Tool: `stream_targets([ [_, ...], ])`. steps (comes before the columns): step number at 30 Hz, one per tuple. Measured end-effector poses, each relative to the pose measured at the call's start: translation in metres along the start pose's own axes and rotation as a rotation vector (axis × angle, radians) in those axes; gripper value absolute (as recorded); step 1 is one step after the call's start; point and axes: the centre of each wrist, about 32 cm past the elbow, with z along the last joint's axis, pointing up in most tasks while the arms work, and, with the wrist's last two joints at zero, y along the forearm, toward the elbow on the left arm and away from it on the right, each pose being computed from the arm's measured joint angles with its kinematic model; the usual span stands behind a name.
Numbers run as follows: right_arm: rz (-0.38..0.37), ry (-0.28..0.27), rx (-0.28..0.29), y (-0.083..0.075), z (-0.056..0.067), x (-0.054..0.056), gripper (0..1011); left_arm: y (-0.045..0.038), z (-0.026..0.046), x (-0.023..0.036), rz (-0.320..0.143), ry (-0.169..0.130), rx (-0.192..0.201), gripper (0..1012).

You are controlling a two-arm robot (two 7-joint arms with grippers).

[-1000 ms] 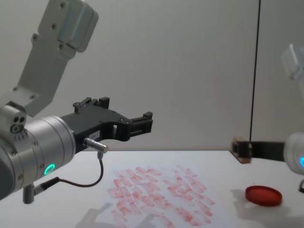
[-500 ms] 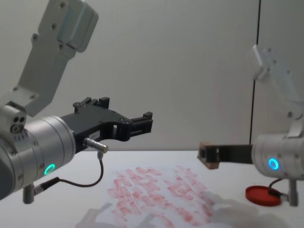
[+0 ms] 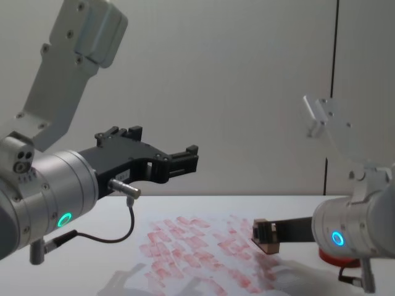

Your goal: Use the one hand to pick up the stamp and affix it onto the A4 paper.

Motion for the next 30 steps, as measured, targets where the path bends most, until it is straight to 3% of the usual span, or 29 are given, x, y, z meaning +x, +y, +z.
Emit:
stream_targets([
  [15,-0.051,-0.014,-0.032,0.007,-0.002,-0.001,220,0.0,0.0,0.0,0.0,0.0,0.0,993],
  [30,-0.024,0.022,-0.07,0.02,-0.003,0.003,220,0.0,0.0,0.0,0.0,0.0,0.0,993],
])
